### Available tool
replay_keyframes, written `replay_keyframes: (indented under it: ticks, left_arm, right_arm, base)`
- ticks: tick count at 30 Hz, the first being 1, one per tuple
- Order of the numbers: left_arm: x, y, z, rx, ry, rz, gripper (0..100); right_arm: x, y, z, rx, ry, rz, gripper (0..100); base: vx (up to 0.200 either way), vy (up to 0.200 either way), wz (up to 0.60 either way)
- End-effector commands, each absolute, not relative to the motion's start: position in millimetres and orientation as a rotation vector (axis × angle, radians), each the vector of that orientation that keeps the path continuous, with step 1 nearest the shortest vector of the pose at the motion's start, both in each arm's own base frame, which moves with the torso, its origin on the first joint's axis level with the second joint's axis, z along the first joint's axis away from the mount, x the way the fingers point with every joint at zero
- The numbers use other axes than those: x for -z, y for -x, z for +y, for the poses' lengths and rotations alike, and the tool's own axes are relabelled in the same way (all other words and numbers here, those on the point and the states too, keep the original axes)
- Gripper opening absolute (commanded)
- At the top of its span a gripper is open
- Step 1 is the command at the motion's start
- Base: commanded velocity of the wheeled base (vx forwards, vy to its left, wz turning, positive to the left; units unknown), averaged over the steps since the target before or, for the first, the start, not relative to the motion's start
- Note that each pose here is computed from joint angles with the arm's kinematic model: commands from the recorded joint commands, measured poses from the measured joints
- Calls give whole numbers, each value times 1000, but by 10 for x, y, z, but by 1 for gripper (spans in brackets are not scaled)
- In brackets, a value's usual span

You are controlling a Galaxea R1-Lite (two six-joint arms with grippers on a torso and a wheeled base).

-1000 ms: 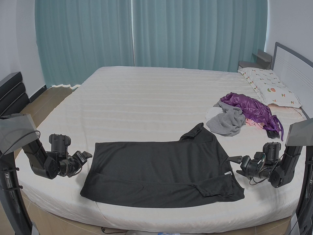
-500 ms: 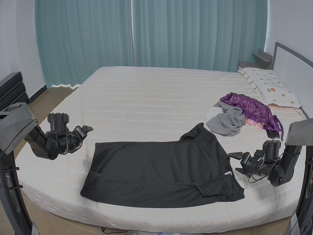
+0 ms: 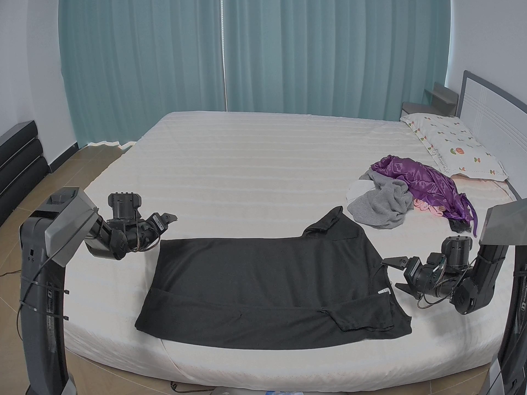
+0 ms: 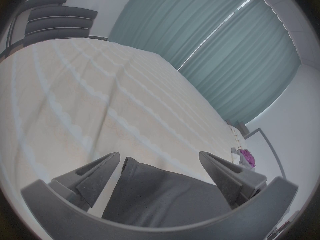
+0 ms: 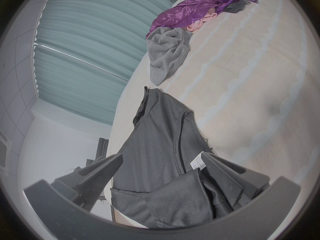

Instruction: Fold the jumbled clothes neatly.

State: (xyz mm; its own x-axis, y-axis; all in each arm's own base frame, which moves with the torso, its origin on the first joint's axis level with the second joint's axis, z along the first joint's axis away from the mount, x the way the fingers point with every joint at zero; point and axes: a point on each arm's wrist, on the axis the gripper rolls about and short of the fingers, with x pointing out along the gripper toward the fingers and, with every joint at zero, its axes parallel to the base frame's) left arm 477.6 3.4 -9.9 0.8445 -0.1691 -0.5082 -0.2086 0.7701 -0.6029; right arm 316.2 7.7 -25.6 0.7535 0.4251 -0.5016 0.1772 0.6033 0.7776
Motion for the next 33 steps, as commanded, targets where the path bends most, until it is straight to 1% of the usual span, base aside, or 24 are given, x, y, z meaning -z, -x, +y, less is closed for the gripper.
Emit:
replay_keyframes:
  ticks: [1, 18, 19, 27, 33]
  left_arm:
    - [413, -4820, 33, -36, 691, 619, 100]
    - [500, -4865, 14, -44, 684, 619, 100]
    - [499, -4866, 14, -44, 684, 618, 0]
    - [483, -4886, 23, -74, 674, 595, 0]
    - [510, -4959, 46, -134, 659, 555, 0]
  right_arm:
    - [257, -3156, 82, -160, -932, 731, 100]
    - [263, -3153, 97, -166, -930, 730, 100]
    - [263, -3153, 97, -166, -930, 730, 100]
    - [263, -3153, 97, -166, -929, 730, 100]
    - [264, -3149, 97, -166, -929, 732, 100]
  base:
    - [0, 0, 0]
    - [0, 0, 0]
    - [0, 0, 0]
    - [0, 0, 0]
    - [0, 0, 0]
